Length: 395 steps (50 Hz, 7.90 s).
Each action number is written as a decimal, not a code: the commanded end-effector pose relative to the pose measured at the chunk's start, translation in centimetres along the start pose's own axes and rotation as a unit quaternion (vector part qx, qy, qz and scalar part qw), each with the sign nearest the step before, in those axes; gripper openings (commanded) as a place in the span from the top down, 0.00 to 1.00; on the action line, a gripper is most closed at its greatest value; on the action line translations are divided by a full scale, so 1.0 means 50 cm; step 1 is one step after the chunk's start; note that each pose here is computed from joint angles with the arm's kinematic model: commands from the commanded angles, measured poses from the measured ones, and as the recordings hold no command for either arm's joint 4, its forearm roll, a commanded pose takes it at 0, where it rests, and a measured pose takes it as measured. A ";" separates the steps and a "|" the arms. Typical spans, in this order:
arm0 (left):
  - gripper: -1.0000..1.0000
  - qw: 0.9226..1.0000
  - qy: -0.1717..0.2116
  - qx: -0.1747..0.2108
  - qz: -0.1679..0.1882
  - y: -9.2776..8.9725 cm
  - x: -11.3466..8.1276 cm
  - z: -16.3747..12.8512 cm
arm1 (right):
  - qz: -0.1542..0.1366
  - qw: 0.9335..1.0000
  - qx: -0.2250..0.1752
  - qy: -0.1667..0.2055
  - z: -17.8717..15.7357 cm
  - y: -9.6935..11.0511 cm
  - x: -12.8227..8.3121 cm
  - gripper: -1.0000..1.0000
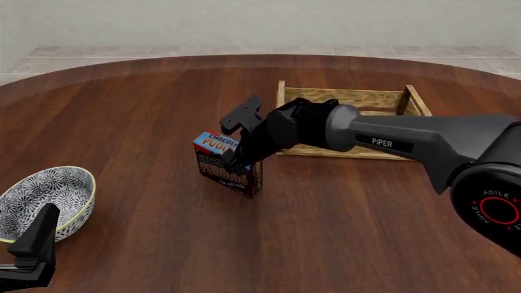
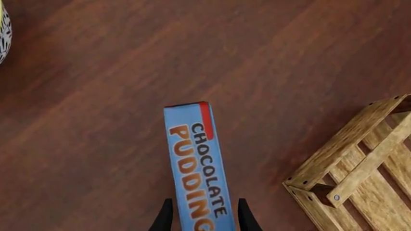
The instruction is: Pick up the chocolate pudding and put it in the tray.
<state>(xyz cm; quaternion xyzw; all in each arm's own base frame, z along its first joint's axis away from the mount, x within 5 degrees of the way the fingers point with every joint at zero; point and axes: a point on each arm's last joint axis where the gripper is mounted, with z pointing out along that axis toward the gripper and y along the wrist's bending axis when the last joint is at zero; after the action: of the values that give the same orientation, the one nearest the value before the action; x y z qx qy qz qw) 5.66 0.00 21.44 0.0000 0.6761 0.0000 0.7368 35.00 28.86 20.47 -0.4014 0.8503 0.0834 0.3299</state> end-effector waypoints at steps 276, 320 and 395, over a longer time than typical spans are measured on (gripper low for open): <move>0.00 1.000 0.000 0.000 0.000 0.000 0.000 0.000 | 0.070 0.977 0.193 -0.055 -0.258 -0.420 0.000 1.00; 0.00 1.000 0.000 0.000 0.000 0.000 0.000 0.000 | 0.082 0.977 0.190 -0.046 -0.222 -0.429 0.020 1.00; 0.00 1.000 0.000 0.000 0.000 0.000 0.000 0.000 | 0.092 0.978 0.187 -0.033 -0.154 -0.441 0.056 1.00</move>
<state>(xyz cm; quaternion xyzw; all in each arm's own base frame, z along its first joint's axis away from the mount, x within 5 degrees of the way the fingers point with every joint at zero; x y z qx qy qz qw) 5.66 0.00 21.44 0.0000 0.6761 0.0000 0.7368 46.09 9.20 27.55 -0.2580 0.8707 -0.0380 0.4170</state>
